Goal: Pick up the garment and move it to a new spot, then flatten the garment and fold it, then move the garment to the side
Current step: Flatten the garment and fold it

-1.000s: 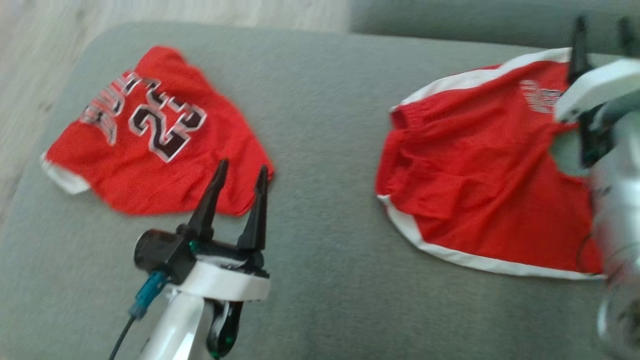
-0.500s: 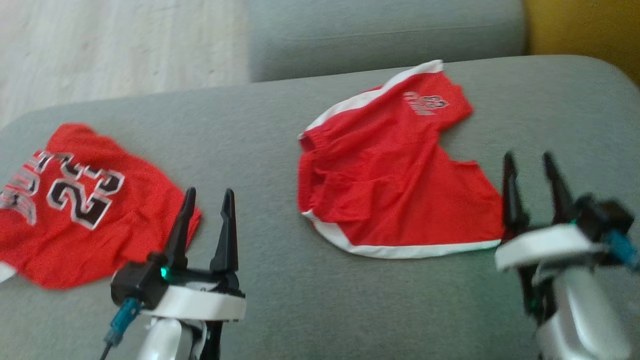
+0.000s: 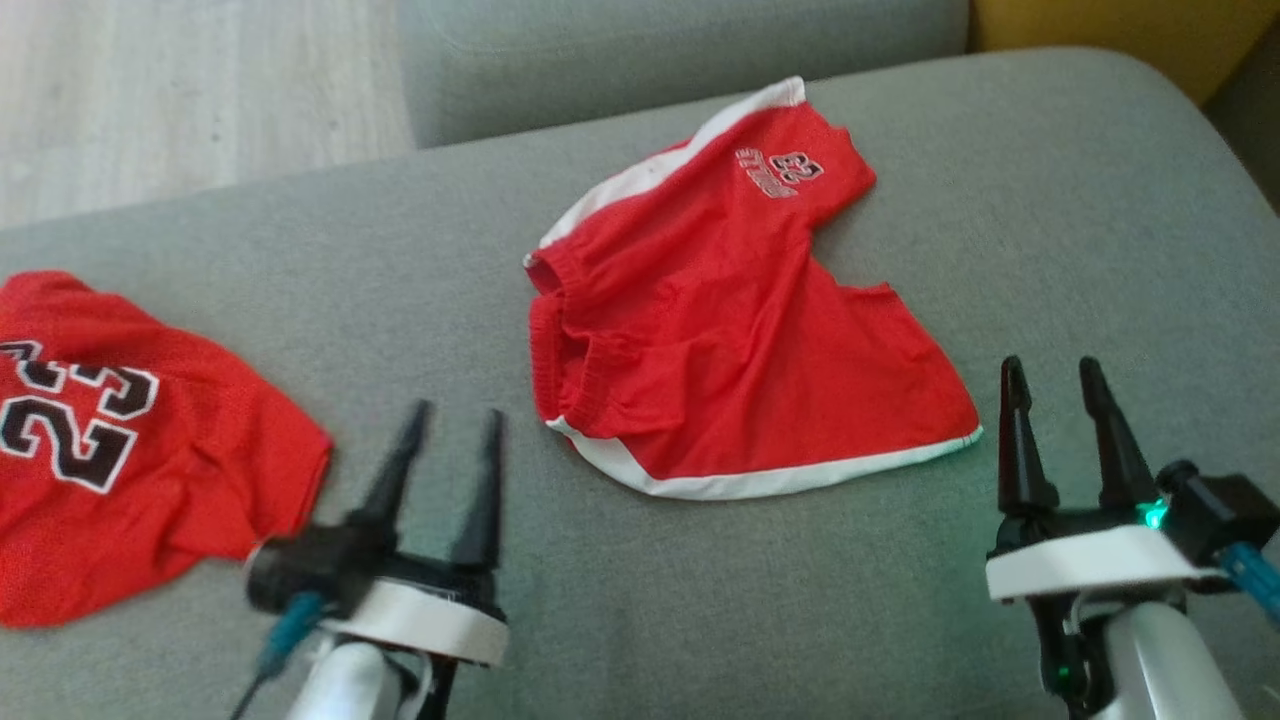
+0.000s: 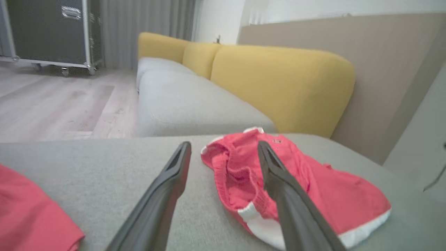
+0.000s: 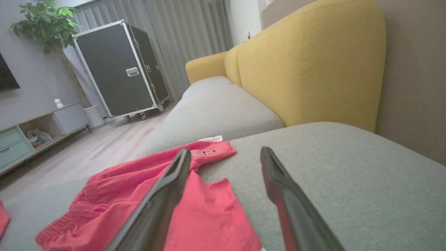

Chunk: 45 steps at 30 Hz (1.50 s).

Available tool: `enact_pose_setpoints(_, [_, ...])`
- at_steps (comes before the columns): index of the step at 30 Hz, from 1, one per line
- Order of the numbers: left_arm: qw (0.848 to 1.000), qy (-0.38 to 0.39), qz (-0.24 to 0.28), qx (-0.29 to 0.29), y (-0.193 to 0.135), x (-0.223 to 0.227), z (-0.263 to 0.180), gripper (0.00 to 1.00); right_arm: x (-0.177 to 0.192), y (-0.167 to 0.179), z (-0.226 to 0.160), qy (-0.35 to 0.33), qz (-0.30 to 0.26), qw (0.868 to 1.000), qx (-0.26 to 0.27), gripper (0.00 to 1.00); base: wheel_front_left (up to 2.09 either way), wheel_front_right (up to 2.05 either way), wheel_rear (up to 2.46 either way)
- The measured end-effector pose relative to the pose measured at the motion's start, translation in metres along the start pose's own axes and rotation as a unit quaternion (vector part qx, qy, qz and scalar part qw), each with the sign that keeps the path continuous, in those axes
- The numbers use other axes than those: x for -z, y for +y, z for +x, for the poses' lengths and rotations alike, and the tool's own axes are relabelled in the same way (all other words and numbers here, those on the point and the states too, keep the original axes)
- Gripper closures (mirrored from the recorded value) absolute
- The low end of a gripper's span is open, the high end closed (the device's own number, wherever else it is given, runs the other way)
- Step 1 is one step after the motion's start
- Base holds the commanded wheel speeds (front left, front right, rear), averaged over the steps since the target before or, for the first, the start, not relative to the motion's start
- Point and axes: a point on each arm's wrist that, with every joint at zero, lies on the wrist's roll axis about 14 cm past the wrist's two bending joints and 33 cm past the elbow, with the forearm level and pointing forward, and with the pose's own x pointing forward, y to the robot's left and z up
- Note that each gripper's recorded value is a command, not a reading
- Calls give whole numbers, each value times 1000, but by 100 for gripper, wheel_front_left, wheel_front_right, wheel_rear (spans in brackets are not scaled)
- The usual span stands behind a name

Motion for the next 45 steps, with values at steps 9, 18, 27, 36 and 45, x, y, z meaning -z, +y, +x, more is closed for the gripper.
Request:
enact_pose_setpoints(9, [972, 149, 134, 121, -11, 72, 16, 0, 9, -14, 3, 14, 5, 1000, 22, 0, 0, 0, 0])
enact_pose_setpoints(18, [951, 187, 176, 173, -17, 93, 31, 0, 16, -23, 5, 25, 14, 999, 38, 0, 0, 0, 0])
enact_pose_setpoints(27, [945, 199, 179, 186, -18, 99, 39, 84, 15, -30, 4, 24, 19, 998, 50, 0, 0, 0, 0])
enact_pose_setpoints(36, [951, 180, 168, 185, -20, 88, 44, 100, 43, -28, -3, 73, -20, 996, 40, 0, 0, 0, 0])
enact_pose_setpoints(45, [962, 149, 154, 167, -19, 68, 42, 100, 87, -40, -15, 159, -32, 985, 54, 0, 0, 0, 0])
